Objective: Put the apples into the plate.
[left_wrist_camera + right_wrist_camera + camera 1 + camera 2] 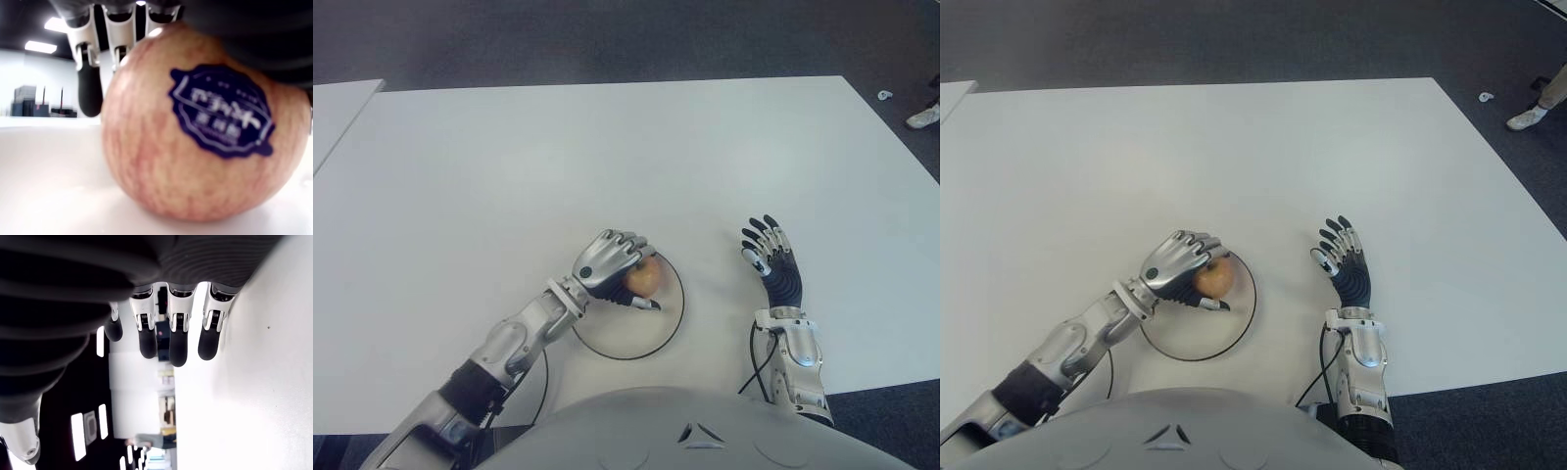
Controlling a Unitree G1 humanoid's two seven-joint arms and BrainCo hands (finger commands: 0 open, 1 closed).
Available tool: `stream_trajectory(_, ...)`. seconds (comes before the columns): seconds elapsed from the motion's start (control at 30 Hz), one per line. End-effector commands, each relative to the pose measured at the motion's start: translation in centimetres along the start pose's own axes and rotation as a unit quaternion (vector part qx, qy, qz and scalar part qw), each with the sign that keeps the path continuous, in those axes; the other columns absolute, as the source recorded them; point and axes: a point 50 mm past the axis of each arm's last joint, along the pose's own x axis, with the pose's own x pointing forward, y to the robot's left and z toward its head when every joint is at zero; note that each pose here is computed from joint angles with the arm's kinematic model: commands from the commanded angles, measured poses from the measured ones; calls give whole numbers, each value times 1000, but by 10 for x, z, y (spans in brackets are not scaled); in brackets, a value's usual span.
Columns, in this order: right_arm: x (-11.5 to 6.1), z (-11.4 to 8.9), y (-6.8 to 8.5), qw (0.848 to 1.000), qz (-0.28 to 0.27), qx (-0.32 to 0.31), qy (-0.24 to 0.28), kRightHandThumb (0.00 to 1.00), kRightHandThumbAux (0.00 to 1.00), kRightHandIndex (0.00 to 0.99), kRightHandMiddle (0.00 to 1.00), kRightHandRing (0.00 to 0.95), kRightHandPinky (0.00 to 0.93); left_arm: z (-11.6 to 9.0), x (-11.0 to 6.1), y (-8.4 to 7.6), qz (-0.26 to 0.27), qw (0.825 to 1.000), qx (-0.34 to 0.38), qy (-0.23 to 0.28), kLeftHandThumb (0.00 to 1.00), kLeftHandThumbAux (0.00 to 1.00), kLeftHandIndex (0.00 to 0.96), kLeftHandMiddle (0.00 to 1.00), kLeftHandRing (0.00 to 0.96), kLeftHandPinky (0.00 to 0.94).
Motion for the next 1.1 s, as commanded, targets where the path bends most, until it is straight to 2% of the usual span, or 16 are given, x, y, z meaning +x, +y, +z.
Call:
stream_trajectory(0.03, -16, -26, -2, 997, -15, 6, 81, 290, 586, 68, 170, 190, 222, -1, -4, 6, -12, 1000, -4, 7, 380, 360, 357, 426, 390, 344)
stream_trajectory(0.1, -16, -26, -2, 997, -15, 5, 81, 295, 584, 70, 173, 191, 226, -1, -4, 9, -1, 1000, 20, 10, 304, 312, 321, 341, 294, 252)
stream_trajectory(0.17, -16, -27, -2, 996, -14, 6, 83, 301, 586, 71, 177, 194, 229, -1, -5, 13, 9, 999, 42, 14, 266, 285, 292, 292, 242, 206)
stream_trajectory(0.3, -16, -27, -2, 996, -13, 7, 83, 310, 595, 75, 184, 200, 234, 0, -5, 18, 23, 998, 58, 17, 222, 256, 249, 234, 183, 172)
stream_trajectory(0.7, -14, -28, -3, 997, -13, 14, 81, 317, 616, 77, 194, 214, 240, -1, -6, 29, 35, 996, 76, 23, 186, 242, 261, 235, 190, 219)
stream_trajectory(0.83, -14, -29, -3, 996, -11, 14, 85, 309, 615, 70, 188, 210, 237, -13, -6, 39, 44, 995, 83, 27, 201, 238, 264, 237, 188, 209)
stream_trajectory(0.93, -14, -30, -2, 996, -8, 12, 90, 304, 614, 68, 187, 212, 239, -24, -5, 56, 60, 994, 91, 24, 211, 236, 267, 239, 189, 208)
stream_trajectory(1.1, -14, -32, -1, 996, -9, 15, 93, 292, 615, 71, 194, 221, 245, -27, -4, 72, 73, 992, 97, 11, 223, 237, 274, 247, 195, 217)
